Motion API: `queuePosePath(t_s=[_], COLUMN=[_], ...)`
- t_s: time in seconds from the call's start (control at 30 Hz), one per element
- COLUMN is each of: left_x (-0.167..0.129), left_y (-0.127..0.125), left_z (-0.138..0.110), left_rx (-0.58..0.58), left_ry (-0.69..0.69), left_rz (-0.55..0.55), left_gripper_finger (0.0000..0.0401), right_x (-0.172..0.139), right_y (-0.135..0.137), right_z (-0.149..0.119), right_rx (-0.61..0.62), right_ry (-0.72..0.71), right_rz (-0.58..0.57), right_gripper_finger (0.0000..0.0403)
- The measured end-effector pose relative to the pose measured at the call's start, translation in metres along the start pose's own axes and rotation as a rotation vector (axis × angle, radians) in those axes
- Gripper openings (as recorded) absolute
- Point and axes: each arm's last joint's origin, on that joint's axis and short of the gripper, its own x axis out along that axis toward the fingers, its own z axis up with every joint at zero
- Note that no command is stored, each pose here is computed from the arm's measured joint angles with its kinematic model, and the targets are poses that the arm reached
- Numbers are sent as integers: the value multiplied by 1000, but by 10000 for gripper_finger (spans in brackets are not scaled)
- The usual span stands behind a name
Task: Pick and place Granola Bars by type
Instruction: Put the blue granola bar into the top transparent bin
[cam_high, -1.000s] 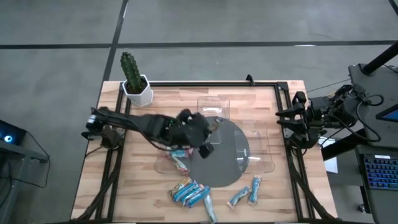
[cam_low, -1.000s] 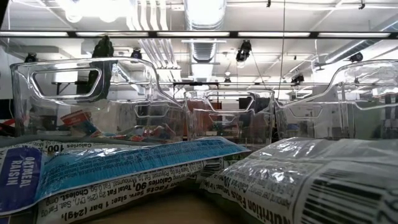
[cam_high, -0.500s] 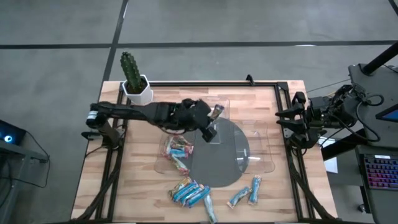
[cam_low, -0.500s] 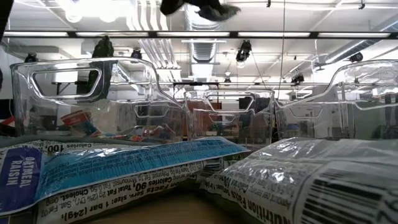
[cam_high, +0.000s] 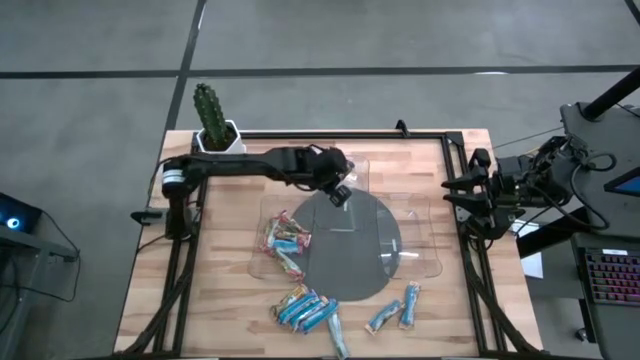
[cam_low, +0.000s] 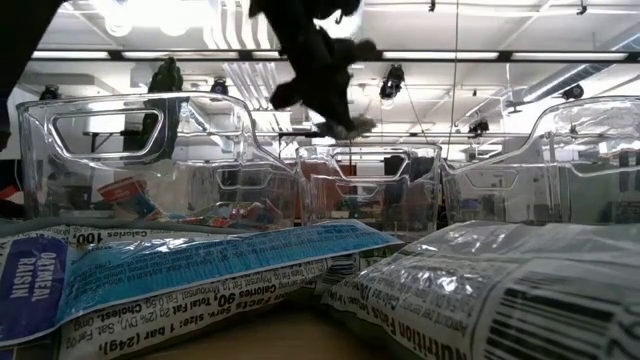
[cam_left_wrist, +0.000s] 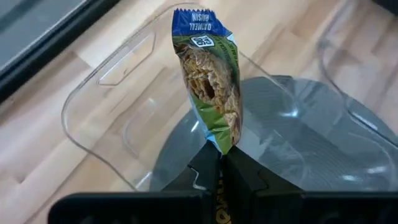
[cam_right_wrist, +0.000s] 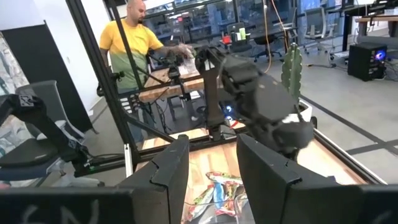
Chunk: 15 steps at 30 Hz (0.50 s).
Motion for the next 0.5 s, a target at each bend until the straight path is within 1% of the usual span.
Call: queuePosePath(t_s=[0.13, 0.23, 0.3, 0.5], left_x=[18, 25, 26, 29], left_y=[17, 24, 24, 24], left_z=[4, 4, 6, 4], left_rx=[-40, -55, -61, -22], left_ry=[11, 17, -15, 3], left_rz=[-19, -17, -30, -75], left_gripper_finger=[0, 0, 0, 5], right_x=[1, 1, 1, 1], right_y=[1, 1, 1, 1], right_z=[0, -1, -1, -1], right_rx=[-3, 5, 12, 10], right_ry=[2, 5, 6, 8], right_rz=[-1, -2, -3, -3], right_gripper_finger=[127, 127, 127, 127])
